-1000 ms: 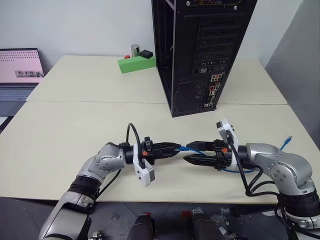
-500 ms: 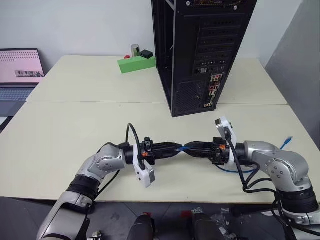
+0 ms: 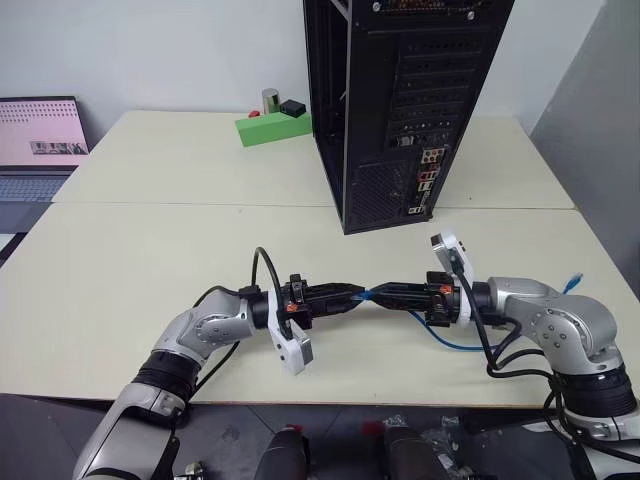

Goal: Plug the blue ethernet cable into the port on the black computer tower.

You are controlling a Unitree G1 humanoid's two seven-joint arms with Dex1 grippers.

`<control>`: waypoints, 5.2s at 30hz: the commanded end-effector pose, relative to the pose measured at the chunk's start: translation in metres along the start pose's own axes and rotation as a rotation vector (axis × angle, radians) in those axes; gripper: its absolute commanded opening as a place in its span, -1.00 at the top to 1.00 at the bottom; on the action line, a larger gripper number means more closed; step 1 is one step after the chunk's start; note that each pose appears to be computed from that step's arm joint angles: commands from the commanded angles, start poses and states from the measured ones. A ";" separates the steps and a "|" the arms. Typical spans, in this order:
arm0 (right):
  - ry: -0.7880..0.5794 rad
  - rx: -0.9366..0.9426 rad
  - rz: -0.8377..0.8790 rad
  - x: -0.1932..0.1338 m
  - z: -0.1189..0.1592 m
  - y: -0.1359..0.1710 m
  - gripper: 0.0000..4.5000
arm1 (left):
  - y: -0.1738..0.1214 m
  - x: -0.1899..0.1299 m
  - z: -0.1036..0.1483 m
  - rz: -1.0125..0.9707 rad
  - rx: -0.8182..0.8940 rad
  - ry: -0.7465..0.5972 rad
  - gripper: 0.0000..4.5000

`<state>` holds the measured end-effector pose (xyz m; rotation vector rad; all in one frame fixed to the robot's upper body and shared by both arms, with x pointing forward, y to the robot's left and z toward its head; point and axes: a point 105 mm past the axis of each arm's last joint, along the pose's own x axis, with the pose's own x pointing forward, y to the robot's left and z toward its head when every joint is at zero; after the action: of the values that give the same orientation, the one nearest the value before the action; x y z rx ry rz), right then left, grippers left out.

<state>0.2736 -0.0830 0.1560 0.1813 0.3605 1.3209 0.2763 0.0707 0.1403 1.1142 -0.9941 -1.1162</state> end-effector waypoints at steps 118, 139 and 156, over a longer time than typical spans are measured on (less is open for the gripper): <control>-0.413 -0.469 -1.154 -0.028 0.111 -0.115 1.00 | 0.065 0.077 -0.067 0.607 -1.031 0.447 -0.73; -0.371 -0.416 -1.160 -0.027 0.101 -0.111 1.00 | 0.064 0.077 -0.066 0.604 -1.032 0.450 -0.73; -0.403 -0.353 -1.160 -0.028 0.105 -0.114 1.00 | 0.064 0.077 -0.067 0.600 -1.029 0.450 -0.73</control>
<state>0.4106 -0.1336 0.1987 -0.0802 -0.0673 0.1582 0.3686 0.0107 0.1780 0.1718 -0.1798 -0.6682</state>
